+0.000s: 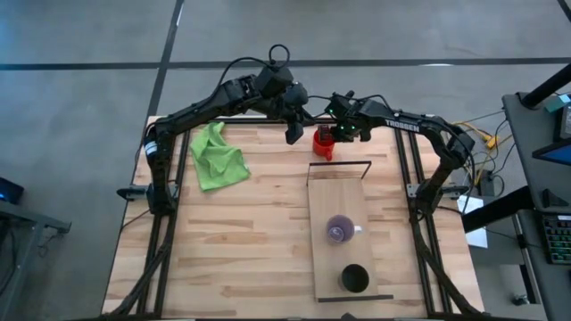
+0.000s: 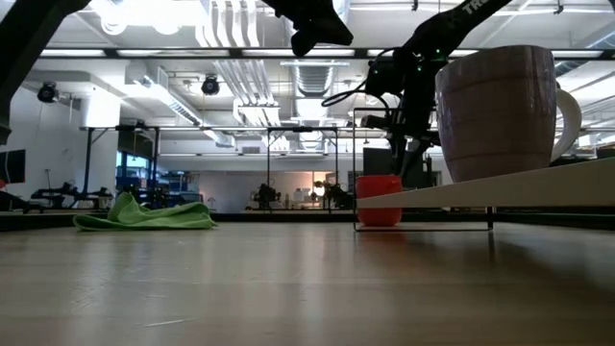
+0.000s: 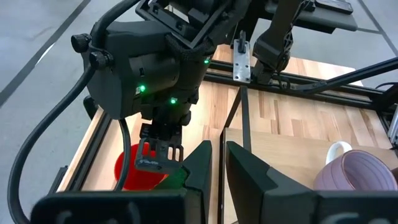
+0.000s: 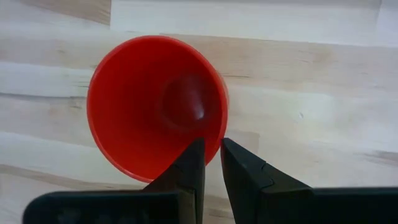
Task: Stack small to large cups/mugs on shelf
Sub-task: Put the red mug on the shelf
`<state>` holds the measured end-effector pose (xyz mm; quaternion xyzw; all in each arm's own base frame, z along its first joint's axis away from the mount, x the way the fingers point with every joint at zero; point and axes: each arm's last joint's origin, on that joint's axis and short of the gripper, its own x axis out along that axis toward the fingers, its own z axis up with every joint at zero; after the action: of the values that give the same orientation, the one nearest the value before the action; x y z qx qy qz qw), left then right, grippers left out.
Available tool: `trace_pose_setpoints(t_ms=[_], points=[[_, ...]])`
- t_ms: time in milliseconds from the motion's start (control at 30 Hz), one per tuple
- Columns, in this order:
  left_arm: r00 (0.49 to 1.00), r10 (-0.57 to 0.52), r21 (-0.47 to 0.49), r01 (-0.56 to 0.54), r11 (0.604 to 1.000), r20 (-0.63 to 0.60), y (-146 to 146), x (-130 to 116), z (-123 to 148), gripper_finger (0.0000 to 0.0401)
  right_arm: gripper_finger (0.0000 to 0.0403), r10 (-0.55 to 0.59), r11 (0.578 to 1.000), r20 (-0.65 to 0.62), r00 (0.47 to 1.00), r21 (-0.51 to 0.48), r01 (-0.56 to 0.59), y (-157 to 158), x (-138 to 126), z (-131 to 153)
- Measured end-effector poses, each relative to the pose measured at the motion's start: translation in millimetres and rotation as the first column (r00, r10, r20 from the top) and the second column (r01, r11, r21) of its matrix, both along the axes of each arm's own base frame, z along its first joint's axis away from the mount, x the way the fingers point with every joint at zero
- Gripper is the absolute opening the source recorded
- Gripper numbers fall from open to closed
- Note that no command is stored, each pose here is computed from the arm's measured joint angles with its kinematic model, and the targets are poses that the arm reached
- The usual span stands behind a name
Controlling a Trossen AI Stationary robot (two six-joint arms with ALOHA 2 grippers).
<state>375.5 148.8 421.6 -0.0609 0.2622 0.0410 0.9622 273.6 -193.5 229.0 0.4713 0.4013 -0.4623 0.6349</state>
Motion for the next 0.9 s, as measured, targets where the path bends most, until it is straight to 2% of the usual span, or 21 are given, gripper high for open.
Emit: trace_pose_setpoints(t_ms=[467, 767, 900], points=[[0.999, 0.0, -0.013, -0.001, 1.0, -0.033, -1, -2, -3, 0.0032, 0.0047, -0.007, 1.0, 0.017, 1.0, -0.009, 0.008, -1, 2, 0], [0.999, 0.002, -0.016, -0.003, 1.0, -0.044, -1, -2, -4, 0.0032, 0.0047, -0.002, 1.0, -0.012, 1.0, 0.012, 0.002, -2, 5, -10], [0.998, -0.021, 0.02, 0.023, 1.0, -0.051, -1, -3, -4, 0.0032, 0.0047, -0.002, 1.0, -0.015, 1.0, 0.013, 0.003, -3, 7, -13]])
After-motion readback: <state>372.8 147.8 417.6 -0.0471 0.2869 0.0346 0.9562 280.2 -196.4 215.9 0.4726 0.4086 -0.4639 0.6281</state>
